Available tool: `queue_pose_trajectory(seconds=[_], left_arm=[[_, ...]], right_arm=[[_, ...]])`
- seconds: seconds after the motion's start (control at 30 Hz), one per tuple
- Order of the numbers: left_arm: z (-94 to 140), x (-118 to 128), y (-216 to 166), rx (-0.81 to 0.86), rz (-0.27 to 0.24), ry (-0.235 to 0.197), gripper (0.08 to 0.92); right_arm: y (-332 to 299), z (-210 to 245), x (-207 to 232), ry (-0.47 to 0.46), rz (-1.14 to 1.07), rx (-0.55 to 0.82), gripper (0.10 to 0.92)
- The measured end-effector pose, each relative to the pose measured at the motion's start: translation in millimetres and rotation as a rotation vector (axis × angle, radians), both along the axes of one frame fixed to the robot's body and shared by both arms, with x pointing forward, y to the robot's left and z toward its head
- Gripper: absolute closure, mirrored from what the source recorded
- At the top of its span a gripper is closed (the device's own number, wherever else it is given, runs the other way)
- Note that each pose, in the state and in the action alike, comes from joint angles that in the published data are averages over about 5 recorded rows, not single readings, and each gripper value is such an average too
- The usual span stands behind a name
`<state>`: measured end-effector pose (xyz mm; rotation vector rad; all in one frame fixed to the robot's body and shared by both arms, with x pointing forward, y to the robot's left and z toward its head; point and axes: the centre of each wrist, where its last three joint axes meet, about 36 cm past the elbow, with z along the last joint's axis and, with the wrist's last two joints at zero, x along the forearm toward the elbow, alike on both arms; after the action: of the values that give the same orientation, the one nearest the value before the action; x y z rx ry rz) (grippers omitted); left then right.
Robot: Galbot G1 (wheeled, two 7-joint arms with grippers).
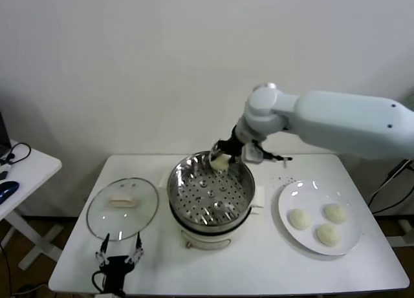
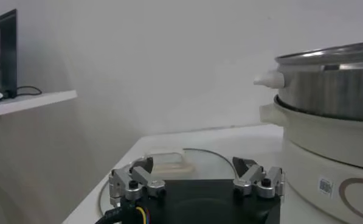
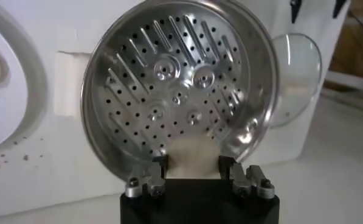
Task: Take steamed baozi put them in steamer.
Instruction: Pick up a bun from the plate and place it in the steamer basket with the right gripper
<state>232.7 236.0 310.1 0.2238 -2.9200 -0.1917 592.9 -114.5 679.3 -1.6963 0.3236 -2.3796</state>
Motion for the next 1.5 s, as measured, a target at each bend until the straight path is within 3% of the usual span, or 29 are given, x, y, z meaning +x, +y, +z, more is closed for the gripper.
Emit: queue_pose_trajectory(seconds=[1.2,1.5], left_arm=[[2.5,5.9,4.4,-0.010,0.008,-0.021,0.177],[3.2,7.2,4.7,-0.013,0.009,-0.026,0.177]], right_arm=[[41.8,-93.7,47.9,0.018,0.012,-0.109,0.403],[39.3,-90.7,57.9,0.036,-0.024,-0.098,0.209]])
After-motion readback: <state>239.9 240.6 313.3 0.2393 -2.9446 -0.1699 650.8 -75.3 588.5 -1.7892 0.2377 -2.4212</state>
